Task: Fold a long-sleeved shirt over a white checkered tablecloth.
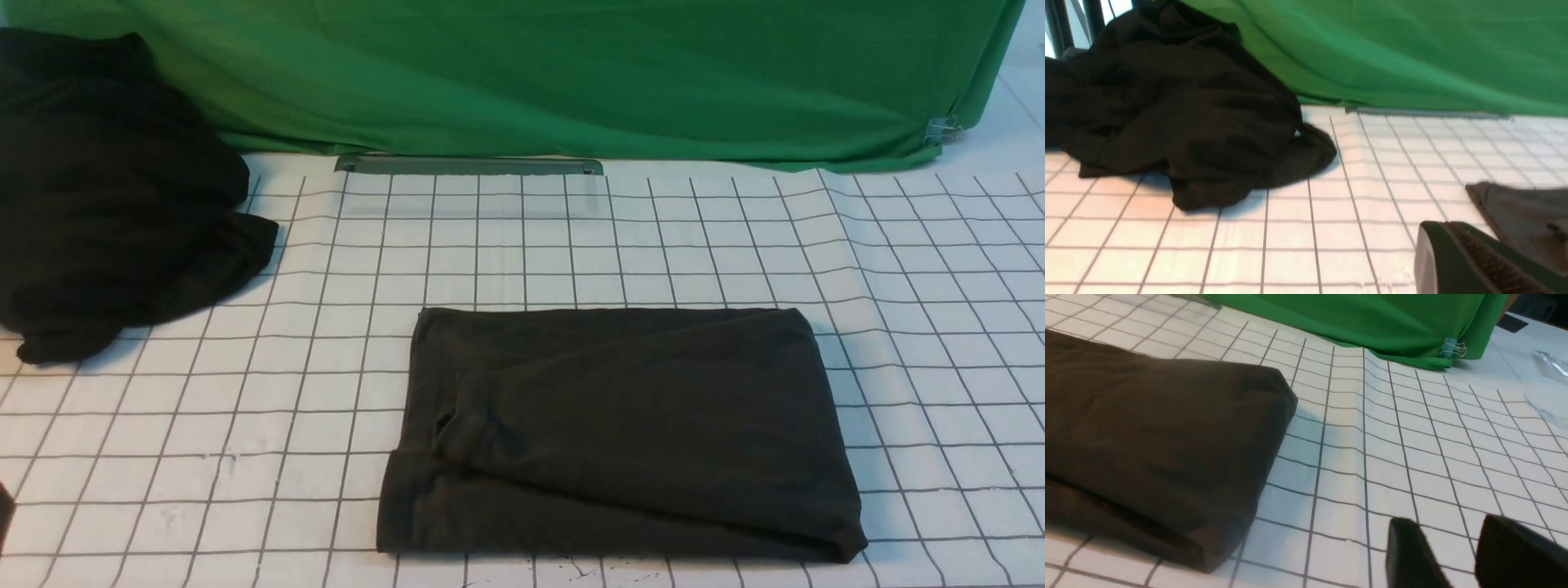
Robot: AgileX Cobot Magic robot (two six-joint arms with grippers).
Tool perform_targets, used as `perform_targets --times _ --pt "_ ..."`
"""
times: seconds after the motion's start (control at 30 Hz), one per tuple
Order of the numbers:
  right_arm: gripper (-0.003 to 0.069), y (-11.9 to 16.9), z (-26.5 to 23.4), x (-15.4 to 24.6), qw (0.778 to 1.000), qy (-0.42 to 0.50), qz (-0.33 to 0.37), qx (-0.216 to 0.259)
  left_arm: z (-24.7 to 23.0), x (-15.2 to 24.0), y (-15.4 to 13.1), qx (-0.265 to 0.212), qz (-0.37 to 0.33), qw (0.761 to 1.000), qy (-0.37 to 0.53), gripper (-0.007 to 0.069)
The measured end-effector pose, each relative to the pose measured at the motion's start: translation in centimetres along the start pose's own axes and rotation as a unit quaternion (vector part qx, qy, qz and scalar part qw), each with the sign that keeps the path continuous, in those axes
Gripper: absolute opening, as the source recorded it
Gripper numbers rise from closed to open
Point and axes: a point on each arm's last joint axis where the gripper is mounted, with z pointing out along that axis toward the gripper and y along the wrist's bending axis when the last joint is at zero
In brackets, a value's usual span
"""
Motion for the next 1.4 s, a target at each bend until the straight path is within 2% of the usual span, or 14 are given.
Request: perform_targets --times 0.3,0.6,1.2,1.4 --pt "0.0241 0.0 0.0 0.0 1.0 0.0 0.0 0.0 0.1 1.4 -0.2 0.018 -0.017 0.999 0.039 0.0003" --pt "0.0241 0.0 0.0 0.0 1.0 0.0 0.0 0.0 0.1 1.5 0.4 -0.03 -0.024 0.998 0.043 0.0003" --pt "0.0241 0.0 0.0 0.0 1.0 0.0 0.0 0.0 0.1 1.6 0.2 -0.013 -0.021 0.999 0.044 0.0003" --pt "0.0241 0.0 0.0 0.0 1.0 0.0 0.0 0.0 0.1 1.5 0.4 -0.031 -0.023 0.998 0.043 0.0003"
